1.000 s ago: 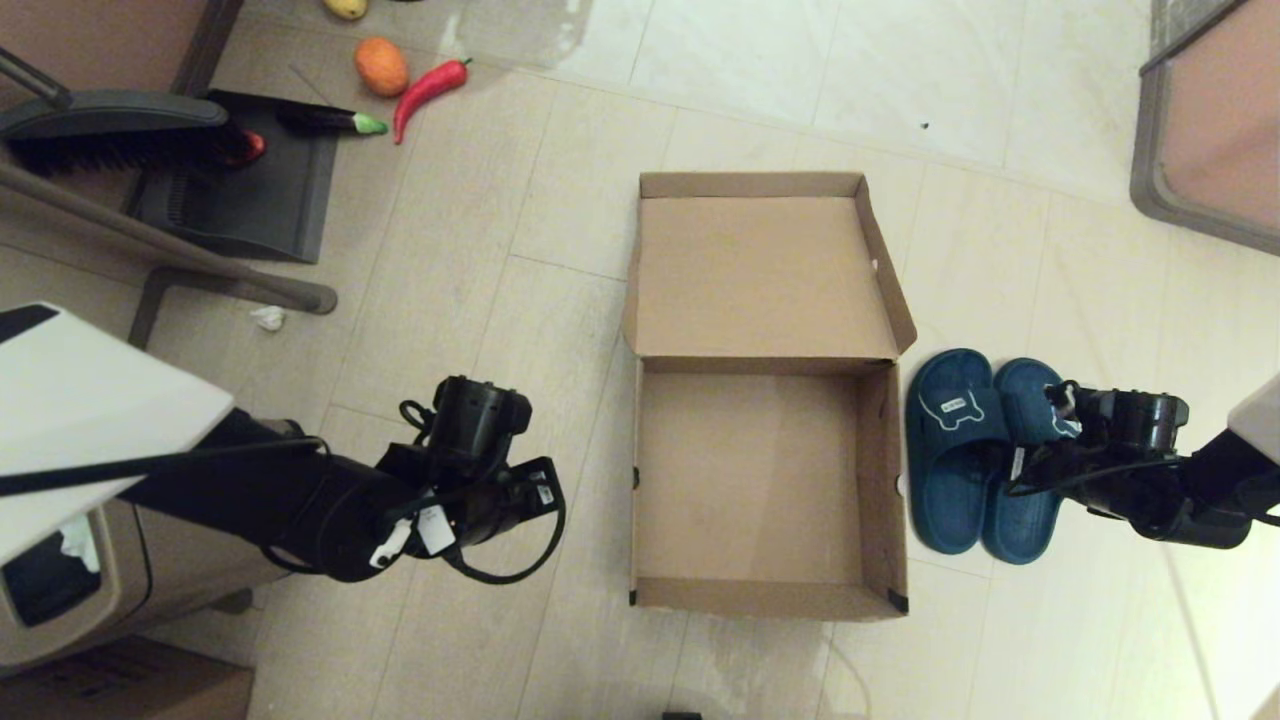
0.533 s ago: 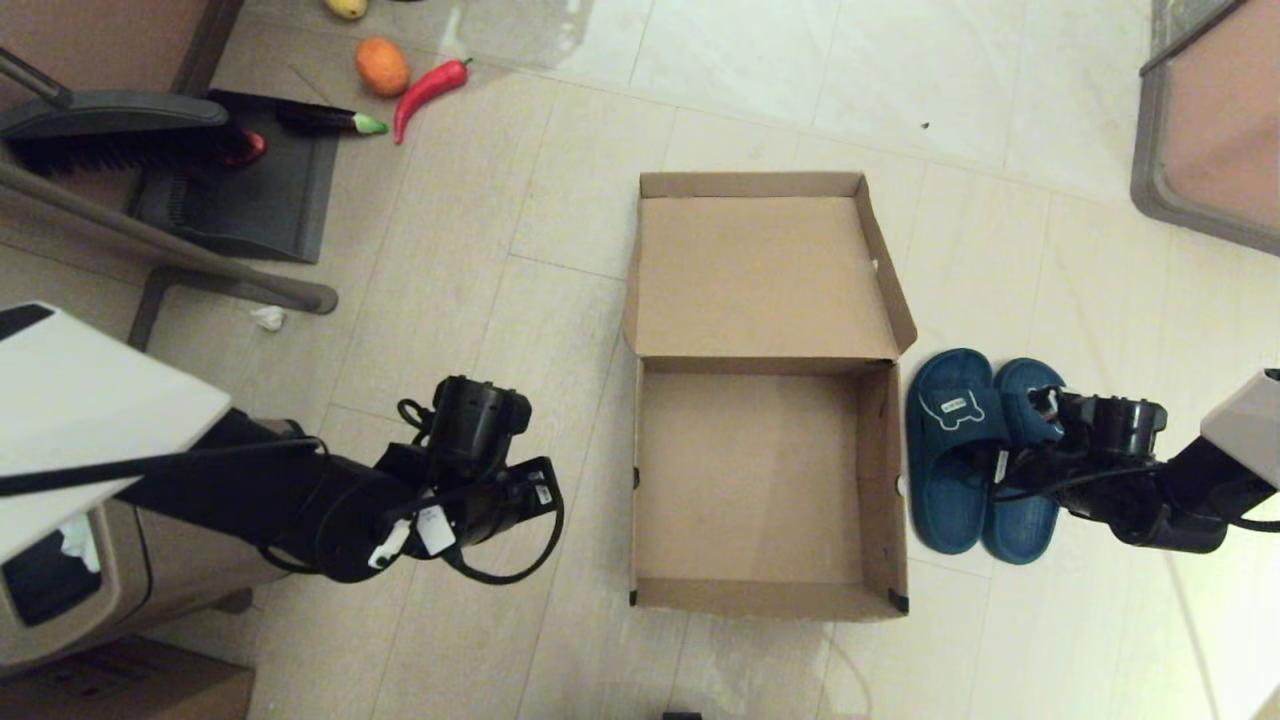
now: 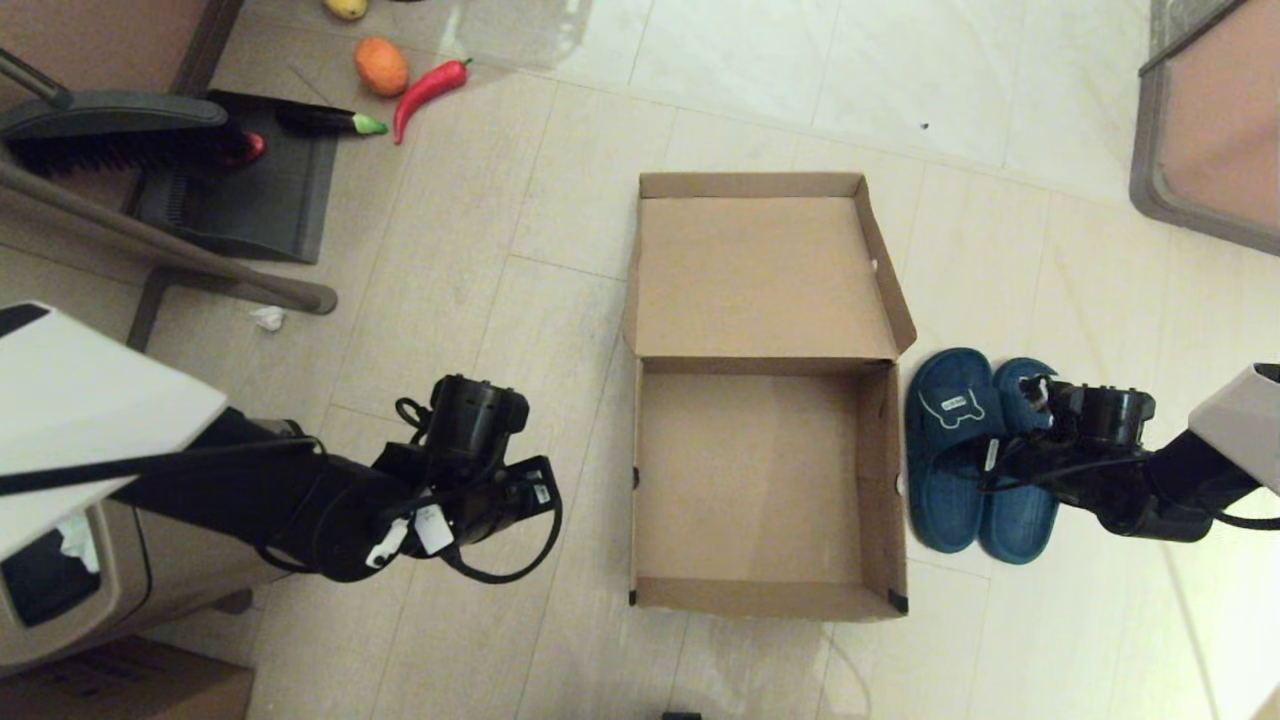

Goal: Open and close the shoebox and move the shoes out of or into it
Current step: Put the shoes into the shoe box

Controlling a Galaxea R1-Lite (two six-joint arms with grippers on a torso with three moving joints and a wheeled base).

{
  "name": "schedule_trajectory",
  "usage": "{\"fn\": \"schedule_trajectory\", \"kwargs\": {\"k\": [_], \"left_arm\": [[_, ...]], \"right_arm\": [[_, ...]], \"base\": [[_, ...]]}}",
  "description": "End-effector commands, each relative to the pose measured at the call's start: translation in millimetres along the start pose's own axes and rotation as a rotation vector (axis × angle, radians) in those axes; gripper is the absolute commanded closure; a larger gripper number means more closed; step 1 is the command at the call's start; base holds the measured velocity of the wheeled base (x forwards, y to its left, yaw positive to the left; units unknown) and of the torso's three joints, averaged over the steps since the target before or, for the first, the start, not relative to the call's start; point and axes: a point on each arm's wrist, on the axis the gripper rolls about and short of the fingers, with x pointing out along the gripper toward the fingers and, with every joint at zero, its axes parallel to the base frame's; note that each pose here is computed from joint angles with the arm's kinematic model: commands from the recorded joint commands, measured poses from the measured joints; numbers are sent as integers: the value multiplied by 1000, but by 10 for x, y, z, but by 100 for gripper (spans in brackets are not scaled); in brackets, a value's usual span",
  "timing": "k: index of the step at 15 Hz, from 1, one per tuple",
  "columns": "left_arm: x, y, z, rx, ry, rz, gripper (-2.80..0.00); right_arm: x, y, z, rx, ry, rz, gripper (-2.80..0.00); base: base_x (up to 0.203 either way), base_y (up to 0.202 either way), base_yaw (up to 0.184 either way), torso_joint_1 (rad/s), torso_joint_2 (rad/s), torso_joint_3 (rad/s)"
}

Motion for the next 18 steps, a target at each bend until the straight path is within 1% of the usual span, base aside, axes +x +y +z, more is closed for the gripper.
{"fn": "schedule_trajectory", "kwargs": {"k": [1,6,9,13,15,18], "left_arm": [[0,9,12,-7,-5,2,0],[0,8,12,-5,-4,1,0],[-1,8,13,-5,-4,1,0],[-24,1,53,-11,-16,-5,0],[-19,34,79,-19,-21,3,0],[-7,98,121,-32,-30,20,0]], "right_arm": [[29,21,66,-3,-31,9,0],[54,17,71,-5,-36,8,0],[-164,53,152,-3,-28,9,0],[-736,144,216,1,4,14,0],[-1066,199,360,-3,-24,16,0],[-1715,339,687,-11,-56,42,0]], "base": [[0,0,0,0,0,0],[0,0,0,0,0,0],[0,0,0,0,0,0],[0,0,0,0,0,0],[0,0,0,0,0,0],[0,0,0,0,0,0]]}}
